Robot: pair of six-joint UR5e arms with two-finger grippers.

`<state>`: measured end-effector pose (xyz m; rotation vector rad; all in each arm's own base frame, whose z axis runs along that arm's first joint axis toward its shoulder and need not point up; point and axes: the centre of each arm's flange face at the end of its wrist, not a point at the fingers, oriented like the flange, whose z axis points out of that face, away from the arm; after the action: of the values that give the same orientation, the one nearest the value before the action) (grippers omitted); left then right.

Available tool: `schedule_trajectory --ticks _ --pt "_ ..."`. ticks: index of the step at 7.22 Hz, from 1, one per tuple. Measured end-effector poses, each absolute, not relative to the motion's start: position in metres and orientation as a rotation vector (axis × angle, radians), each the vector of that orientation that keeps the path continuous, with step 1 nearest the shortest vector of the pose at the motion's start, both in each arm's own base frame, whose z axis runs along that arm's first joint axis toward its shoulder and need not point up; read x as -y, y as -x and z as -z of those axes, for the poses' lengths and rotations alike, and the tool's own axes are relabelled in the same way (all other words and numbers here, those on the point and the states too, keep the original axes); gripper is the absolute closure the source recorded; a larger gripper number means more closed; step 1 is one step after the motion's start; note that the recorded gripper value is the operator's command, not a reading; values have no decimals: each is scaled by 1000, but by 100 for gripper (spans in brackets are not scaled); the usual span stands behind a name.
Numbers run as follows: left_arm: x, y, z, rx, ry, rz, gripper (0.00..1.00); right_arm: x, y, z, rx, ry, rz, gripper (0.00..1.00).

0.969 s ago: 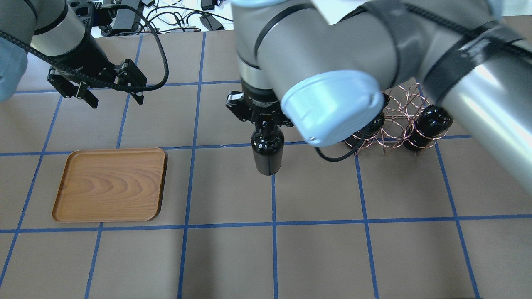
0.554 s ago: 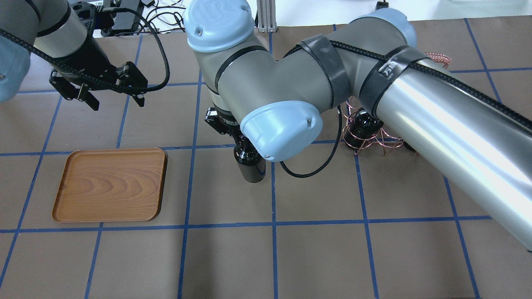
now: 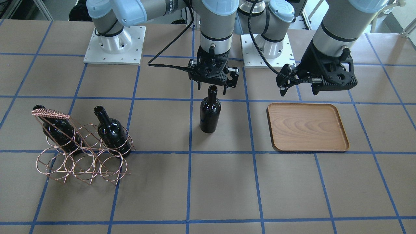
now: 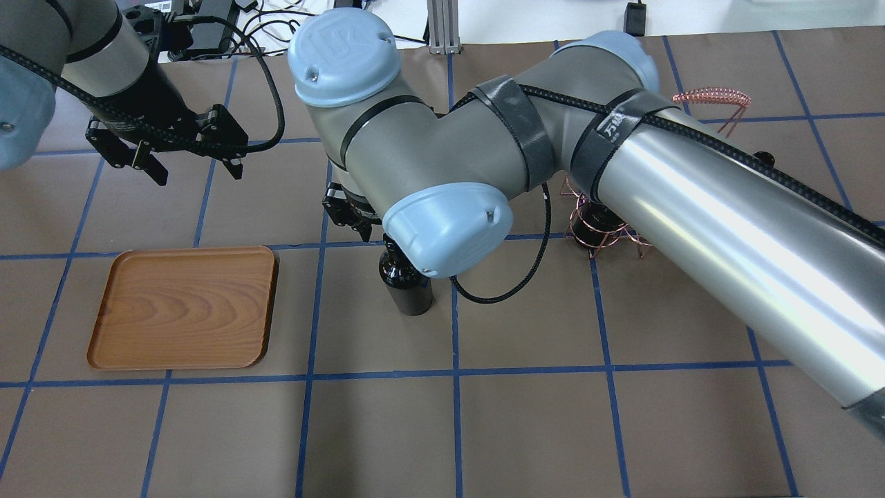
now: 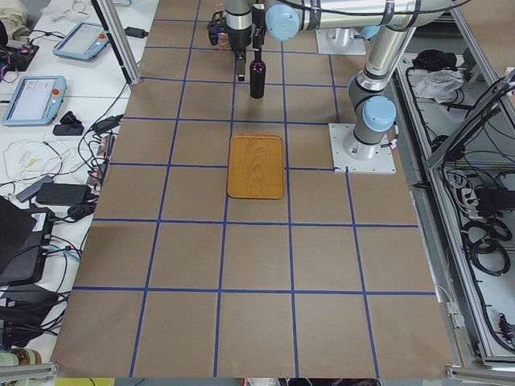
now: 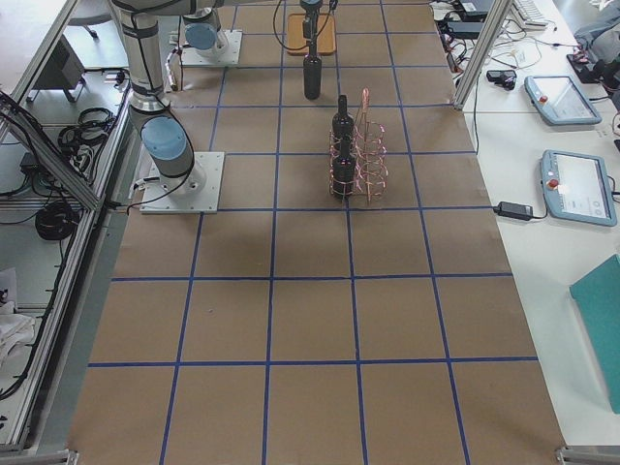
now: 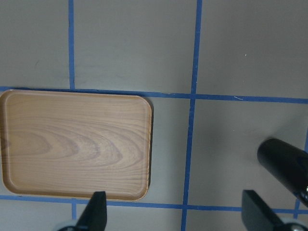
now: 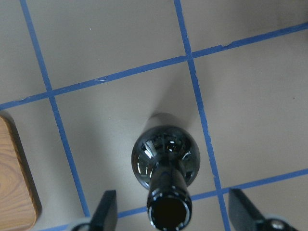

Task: Take wine from basket and place on tray
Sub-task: 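Stand the bottle upright on the table and open the right gripper, then lower the left gripper onto the standing bottle while the right gripper withdraws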

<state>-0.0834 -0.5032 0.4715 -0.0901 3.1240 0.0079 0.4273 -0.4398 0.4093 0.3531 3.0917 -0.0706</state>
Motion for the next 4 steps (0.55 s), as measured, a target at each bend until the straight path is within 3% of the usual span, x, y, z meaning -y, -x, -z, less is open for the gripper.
schedule_trajectory --ticks 4 --pt "501 91 -476 -3134 75 23 0 504 -267 -482 -3128 -118 139 0"
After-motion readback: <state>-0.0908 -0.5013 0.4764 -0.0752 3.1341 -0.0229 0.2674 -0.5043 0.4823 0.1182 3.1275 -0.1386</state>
